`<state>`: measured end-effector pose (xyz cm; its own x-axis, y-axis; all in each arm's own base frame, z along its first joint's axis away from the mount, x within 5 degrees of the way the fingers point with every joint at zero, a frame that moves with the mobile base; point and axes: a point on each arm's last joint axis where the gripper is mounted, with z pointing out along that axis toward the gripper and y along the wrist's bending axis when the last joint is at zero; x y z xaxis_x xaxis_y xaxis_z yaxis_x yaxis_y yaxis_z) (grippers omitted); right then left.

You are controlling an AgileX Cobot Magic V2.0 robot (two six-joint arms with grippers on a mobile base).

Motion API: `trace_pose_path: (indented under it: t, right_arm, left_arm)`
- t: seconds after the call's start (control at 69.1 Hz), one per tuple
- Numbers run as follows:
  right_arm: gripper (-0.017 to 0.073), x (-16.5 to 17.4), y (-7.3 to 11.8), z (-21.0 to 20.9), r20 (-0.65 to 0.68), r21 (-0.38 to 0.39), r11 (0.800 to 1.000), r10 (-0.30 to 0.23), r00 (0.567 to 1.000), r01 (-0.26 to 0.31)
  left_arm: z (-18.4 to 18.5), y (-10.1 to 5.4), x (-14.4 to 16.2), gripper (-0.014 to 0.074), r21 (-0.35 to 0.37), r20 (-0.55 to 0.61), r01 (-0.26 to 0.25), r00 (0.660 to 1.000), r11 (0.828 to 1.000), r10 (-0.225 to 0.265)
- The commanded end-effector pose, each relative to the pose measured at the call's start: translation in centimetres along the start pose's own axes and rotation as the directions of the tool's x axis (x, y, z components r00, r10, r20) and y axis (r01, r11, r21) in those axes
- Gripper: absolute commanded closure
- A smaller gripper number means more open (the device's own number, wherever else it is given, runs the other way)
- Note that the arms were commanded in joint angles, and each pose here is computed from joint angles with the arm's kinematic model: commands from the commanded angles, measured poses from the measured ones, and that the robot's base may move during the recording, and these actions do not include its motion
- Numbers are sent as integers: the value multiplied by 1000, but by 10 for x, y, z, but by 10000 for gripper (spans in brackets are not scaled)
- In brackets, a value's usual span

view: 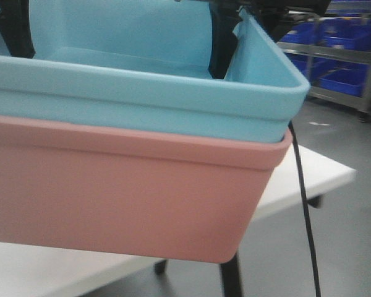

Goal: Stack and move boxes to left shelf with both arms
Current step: 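Hold the stacked bins with both grippers while the base turns away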

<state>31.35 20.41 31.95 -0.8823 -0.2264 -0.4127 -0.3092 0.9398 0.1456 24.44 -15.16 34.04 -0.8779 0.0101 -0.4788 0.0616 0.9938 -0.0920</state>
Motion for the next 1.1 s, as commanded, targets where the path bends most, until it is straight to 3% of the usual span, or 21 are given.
trace_pose_path:
  t: [0.0,1.085]
  right_arm:
    - [511,-19,-4,-25,206,-2,1000,-20,978,21]
    - [511,-19,-4,-25,206,-2,1000,-20,978,21]
  left_arm:
    - [-36,-13,-2,596,163,109,-60,993,985,42]
    - [-36,-13,-2,596,163,109,-60,993,985,42]
